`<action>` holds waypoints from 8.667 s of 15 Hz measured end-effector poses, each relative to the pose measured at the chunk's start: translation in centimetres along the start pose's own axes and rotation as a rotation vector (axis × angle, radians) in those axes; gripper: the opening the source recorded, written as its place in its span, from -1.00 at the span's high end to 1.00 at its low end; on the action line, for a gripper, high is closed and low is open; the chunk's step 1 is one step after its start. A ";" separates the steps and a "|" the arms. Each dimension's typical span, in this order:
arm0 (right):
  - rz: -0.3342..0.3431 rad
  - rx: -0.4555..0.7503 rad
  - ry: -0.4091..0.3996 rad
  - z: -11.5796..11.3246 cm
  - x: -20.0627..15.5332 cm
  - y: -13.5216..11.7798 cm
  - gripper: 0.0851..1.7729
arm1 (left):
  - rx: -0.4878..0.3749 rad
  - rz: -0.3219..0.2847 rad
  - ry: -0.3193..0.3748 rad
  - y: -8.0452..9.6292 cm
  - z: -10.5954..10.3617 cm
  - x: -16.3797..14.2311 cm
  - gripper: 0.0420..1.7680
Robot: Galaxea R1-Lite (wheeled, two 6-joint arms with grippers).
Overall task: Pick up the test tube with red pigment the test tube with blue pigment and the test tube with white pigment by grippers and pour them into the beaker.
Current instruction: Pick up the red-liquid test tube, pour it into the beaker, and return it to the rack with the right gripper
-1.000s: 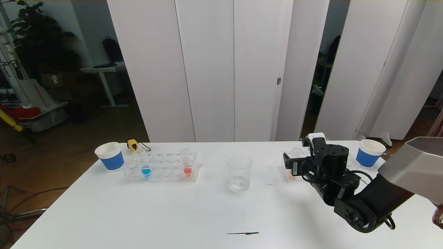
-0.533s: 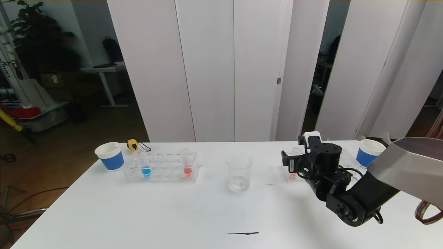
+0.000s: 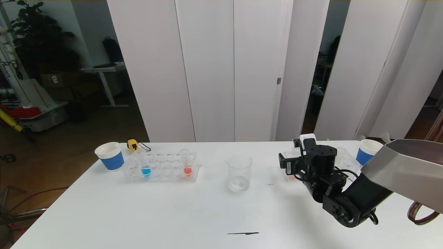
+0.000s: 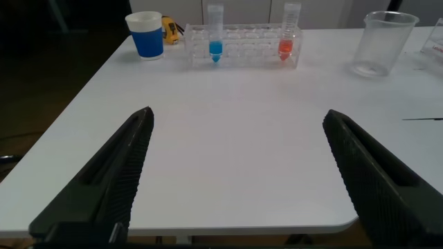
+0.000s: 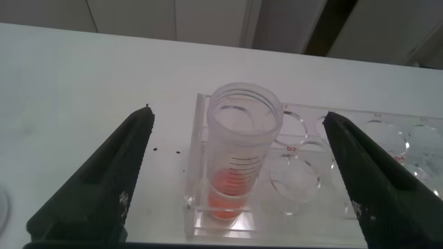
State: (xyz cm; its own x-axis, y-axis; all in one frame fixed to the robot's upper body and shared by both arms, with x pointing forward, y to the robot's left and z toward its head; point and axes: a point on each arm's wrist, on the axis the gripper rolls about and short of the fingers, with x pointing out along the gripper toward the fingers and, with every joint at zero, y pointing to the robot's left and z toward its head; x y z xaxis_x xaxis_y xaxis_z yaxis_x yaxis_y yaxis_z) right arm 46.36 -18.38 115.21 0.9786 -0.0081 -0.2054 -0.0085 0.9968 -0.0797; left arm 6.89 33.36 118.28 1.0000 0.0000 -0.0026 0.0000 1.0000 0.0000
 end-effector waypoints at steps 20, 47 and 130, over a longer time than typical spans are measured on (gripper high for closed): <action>-0.020 -0.009 -0.013 -0.2 0.2 0.8 -0.91 | 0.000 0.000 0.000 0.0 0.0 0.0 -0.98; 0.039 0.014 -0.074 2.5 0.0 0.4 0.41 | 0.000 0.001 0.000 0.0 0.0 0.0 -0.98; 0.747 -1.378 -0.965 10.1 5.5 3.0 0.41 | 0.000 0.000 0.000 0.0 0.0 0.0 -0.98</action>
State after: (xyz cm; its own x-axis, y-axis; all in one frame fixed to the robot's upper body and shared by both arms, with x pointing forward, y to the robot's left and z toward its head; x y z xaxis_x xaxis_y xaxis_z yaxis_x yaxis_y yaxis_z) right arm 53.76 -14.64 123.67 0.4510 0.8914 -0.0446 -0.1003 0.0010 -0.9950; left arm 6.89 33.36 118.27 1.0000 0.0004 -0.0030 -0.0004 1.0000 0.0000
